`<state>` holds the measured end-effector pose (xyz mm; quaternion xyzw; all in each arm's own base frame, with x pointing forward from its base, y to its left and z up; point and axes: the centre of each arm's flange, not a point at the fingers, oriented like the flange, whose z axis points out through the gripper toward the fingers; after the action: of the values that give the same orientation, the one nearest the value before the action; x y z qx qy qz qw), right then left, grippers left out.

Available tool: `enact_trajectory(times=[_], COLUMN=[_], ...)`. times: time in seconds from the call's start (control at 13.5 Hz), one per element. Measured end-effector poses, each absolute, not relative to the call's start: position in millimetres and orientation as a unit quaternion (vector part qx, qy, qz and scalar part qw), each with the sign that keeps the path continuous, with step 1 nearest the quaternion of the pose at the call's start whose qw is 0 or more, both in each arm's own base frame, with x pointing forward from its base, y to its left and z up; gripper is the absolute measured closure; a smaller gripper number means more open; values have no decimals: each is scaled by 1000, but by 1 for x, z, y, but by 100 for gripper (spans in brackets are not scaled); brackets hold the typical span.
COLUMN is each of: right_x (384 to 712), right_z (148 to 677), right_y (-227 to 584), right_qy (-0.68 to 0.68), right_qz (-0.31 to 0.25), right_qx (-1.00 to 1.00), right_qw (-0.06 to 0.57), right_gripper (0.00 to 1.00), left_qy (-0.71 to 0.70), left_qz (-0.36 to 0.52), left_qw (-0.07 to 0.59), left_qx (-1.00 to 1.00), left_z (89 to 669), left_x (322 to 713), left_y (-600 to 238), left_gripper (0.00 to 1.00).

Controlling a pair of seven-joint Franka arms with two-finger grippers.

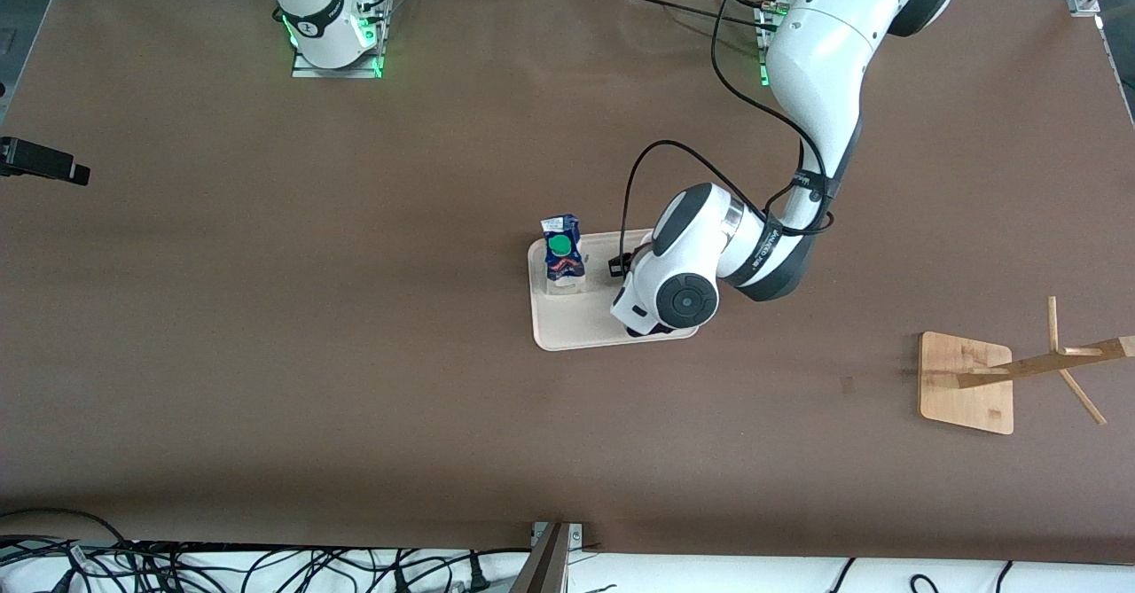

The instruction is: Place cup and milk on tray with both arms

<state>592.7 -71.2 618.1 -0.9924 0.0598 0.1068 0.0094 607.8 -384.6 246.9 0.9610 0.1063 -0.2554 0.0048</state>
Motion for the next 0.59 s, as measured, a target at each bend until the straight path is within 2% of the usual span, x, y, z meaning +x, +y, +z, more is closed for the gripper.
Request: enact_trajectory(times=[0.3,0.45,0.59], right_x=[584,582,575], right_z=[620,621,625], right_y=[-59,-43,-39], right_qy=[46,29,26], right_qz=[102,99,98], right_qx=[-994,-994,-995], right_qw=[-12,-21,-23], right_gripper=[0,0,0], left_qy=[109,112,113], left_qz=[-253,-252,-251], left_qw=[4,3,2], left_qx=[961,961,961], left_z=[246,245,245], left_x=[610,612,613], left_y=[-381,-379,-377], left_gripper=[89,74,53])
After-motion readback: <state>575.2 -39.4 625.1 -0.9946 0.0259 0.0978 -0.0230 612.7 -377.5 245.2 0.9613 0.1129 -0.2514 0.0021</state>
